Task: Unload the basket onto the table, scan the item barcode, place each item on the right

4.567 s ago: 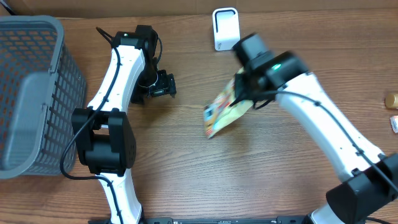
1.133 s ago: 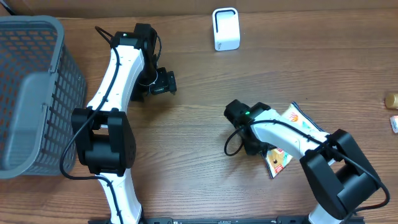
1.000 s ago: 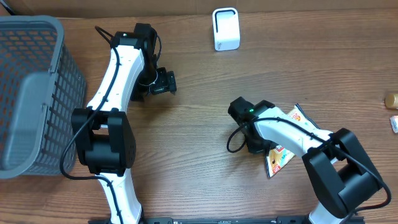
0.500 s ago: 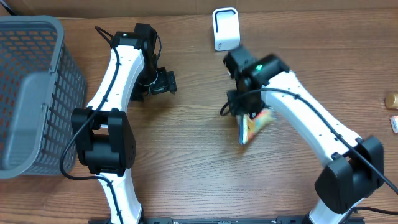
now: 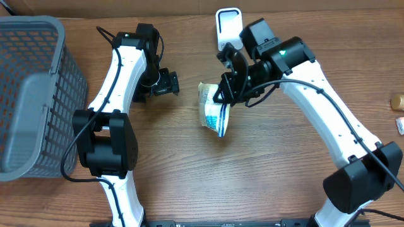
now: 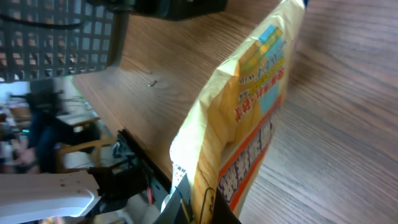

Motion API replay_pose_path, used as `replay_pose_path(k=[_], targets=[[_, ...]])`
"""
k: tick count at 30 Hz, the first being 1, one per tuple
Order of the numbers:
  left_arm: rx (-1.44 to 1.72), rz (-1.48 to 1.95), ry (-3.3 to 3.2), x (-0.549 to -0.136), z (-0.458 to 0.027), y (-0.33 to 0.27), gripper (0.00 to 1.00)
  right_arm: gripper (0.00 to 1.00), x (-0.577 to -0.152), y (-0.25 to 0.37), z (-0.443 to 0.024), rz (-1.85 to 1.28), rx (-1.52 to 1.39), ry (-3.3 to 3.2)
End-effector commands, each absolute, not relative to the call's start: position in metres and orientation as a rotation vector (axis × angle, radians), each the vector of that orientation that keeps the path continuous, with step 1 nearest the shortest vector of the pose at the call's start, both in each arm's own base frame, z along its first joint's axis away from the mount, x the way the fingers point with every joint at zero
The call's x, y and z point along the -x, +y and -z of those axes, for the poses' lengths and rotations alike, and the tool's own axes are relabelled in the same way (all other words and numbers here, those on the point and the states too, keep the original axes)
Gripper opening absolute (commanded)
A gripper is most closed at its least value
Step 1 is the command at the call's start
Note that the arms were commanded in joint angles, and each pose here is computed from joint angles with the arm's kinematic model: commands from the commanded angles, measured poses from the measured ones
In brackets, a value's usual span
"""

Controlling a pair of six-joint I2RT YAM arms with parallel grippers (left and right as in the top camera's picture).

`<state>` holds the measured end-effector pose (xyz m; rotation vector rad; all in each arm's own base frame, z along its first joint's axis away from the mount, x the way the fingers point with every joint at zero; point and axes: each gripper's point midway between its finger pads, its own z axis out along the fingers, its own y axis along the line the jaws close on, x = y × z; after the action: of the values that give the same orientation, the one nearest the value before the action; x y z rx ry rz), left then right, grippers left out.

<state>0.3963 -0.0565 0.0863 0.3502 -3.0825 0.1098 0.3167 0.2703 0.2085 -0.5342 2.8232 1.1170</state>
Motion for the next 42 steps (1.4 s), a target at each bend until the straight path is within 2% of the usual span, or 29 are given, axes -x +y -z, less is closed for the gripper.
replay_pose_path(k=[1, 6, 10, 12, 13, 15, 17, 19, 20, 28, 29, 33, 37, 42], targets=[[-0.349, -0.115, -3.089, -0.4, -0.087, -0.052, 0.95, 0.04, -0.314, 0.253, -0.189, -1.236, 0.462, 2.853], [-0.349, -0.114, -3.09, -0.4, -0.087, -0.052, 0.95, 0.04, -0.325, 0.197, -0.131, -1.188, 0.183, 2.949], [-0.349, -0.115, -3.089, -0.4, -0.087, -0.052, 0.95, 0.04, -0.329, 0.113, -0.092, -0.888, -0.137, 3.079], [-0.35, -0.115, -3.09, -0.4, -0.087, -0.052, 0.95, 0.04, -0.328, 0.085, -0.088, -0.805, -0.247, 3.106], [-0.349, -0.115, -3.09, -0.4, -0.087, -0.052, 0.95, 0.07, -0.327, 0.075, -0.088, -0.793, -0.295, 3.112], [-0.35, -0.115, -3.091, -0.4, -0.087, -0.052, 0.95, 0.31, -0.323, 0.055, -0.087, -0.77, -0.391, 3.123], [-0.35, -0.115, -3.091, -0.4, -0.087, -0.052, 0.95, 0.42, -0.319, 0.042, -0.086, -0.74, -0.452, 3.14], [-0.35, -0.115, -3.091, -0.4, -0.087, -0.052, 0.95, 0.63, -0.313, 0.031, -0.084, -0.688, -0.492, 3.164], [-0.35, -0.115, -3.091, -0.4, -0.087, -0.052, 0.95, 0.68, -0.311, 0.027, -0.084, -0.668, -0.504, 3.175], [-0.35, -0.116, -3.093, -0.401, -0.087, -0.052, 0.96, 0.72, -0.316, 0.027, -0.093, -0.642, -0.484, 3.169], [-0.35, -0.116, -3.093, -0.401, -0.087, -0.052, 0.96, 0.8, -0.317, 0.027, -0.093, -0.636, -0.479, 3.167], [-0.35, -0.117, -3.095, -0.401, -0.087, -0.052, 0.97, 0.93, -0.33, 0.024, -0.095, -0.617, -0.452, 3.12], [-0.352, -0.12, -3.101, -0.403, -0.087, -0.053, 0.97, 0.91, -0.344, 0.034, -0.097, -0.679, -0.393, 3.057], [-0.351, -0.119, -3.1, -0.403, -0.087, -0.053, 0.97, 0.88, -0.334, 0.059, -0.091, -0.623, -0.201, 3.117]])
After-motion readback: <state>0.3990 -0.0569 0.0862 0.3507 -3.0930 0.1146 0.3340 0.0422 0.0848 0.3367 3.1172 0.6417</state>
